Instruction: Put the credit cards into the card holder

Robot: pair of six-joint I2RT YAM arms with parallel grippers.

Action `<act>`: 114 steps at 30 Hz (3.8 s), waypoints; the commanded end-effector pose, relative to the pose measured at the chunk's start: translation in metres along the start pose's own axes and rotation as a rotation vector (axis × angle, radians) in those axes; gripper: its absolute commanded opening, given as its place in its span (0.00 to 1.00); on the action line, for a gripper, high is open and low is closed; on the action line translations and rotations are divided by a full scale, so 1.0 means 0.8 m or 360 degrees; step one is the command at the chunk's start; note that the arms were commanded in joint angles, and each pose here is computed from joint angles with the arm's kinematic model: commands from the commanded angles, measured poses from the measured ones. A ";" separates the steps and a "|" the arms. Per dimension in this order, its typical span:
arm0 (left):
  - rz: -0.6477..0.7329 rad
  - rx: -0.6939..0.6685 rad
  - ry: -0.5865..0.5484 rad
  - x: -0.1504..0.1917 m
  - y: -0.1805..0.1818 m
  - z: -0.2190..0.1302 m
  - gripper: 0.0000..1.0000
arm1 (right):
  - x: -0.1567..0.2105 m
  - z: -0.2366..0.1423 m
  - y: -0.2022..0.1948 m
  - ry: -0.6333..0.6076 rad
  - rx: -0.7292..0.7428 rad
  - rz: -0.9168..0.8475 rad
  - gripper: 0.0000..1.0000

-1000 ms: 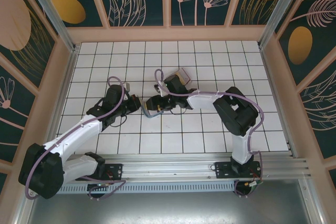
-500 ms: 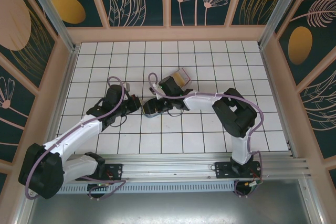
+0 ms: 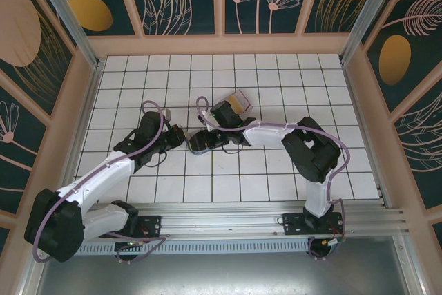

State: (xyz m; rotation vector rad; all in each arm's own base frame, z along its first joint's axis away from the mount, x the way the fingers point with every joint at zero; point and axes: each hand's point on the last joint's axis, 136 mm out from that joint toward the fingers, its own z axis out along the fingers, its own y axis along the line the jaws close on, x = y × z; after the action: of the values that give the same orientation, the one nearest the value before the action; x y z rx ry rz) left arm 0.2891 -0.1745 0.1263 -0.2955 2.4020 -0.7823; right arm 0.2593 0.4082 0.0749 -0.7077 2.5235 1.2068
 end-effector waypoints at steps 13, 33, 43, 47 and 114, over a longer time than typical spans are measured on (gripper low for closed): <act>-0.0012 0.0009 -0.0036 -0.010 -0.005 -0.001 0.00 | -0.006 -0.001 -0.004 -0.0012 0.0073 -0.0030 0.61; -0.0021 -0.0125 -0.0014 0.008 0.029 0.004 0.00 | -0.021 -0.033 -0.047 -0.0163 0.0258 0.0114 0.61; -0.0051 -0.0487 0.0000 0.049 0.117 0.009 0.00 | -0.029 -0.048 -0.067 -0.0207 0.0316 0.0165 0.61; -0.0032 -0.0546 0.0004 0.052 0.129 0.014 0.00 | -0.039 -0.044 -0.066 -0.0213 0.0314 0.0156 0.62; 0.0129 -0.0500 -0.0123 -0.042 0.063 0.005 0.49 | -0.043 -0.130 -0.099 -0.0336 0.0382 0.0312 0.23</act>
State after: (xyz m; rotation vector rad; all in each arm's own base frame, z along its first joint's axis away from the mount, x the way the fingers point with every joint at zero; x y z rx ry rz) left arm 0.3185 -0.1266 0.0989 -0.3597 2.4364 -0.3789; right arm 0.3177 0.3024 0.0753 -0.2546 2.6080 0.9768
